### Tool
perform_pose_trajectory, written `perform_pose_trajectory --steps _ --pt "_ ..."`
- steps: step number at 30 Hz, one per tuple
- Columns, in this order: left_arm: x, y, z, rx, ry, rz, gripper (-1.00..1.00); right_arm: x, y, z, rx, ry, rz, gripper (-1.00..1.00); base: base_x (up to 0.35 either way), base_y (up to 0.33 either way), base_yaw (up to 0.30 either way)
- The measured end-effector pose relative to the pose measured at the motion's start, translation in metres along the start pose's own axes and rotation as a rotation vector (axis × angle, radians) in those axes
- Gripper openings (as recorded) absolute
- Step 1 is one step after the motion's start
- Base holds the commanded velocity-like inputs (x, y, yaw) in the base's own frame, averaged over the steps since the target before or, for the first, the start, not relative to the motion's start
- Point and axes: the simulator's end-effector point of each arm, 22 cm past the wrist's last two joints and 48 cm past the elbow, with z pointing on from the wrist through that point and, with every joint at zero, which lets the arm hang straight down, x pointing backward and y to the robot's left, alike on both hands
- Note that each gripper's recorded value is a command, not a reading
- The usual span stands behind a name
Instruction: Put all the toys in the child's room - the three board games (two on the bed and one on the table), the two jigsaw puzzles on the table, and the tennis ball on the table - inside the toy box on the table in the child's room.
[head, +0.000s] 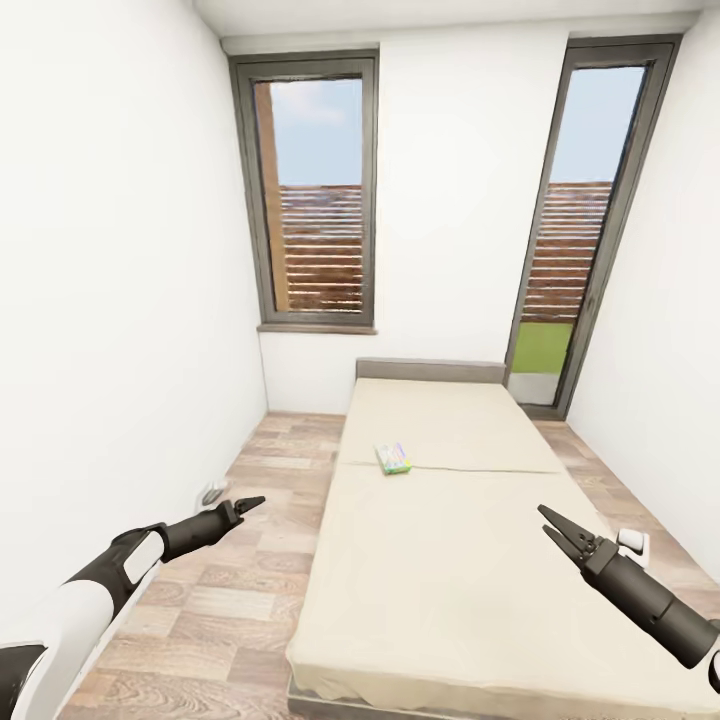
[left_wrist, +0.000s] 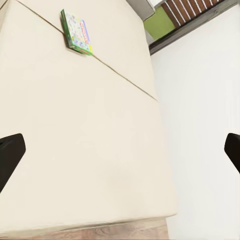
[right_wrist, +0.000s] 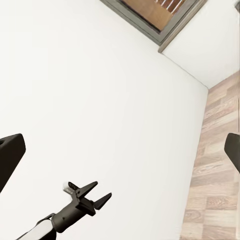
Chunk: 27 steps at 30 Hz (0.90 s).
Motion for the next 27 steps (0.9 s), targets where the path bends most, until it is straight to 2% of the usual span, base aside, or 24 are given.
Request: perform_pose_trajectory --steps 7,18,27 --pt "0.0002 0.0002 0.0000 0.000 0.000 0.000 1.00 0.0000 0.0001 0.0003 0.000 0.001 -0.001 1.00 0.210 0.142 -0.244" --pt "-0.0004 -0.0004 -0.0002 0.000 -0.001 0.001 1.00 -0.0001 0.0004 0.0003 -0.001 0.000 -0.002 1.00 0.230 0.192 -0.070" --pt "-0.0031 -0.0039 -0.0017 0.005 -0.006 0.005 1.00 -0.0014 0.0036 -0.0003 -0.006 -0.003 -0.006 1.00 0.062 0.061 -0.203"
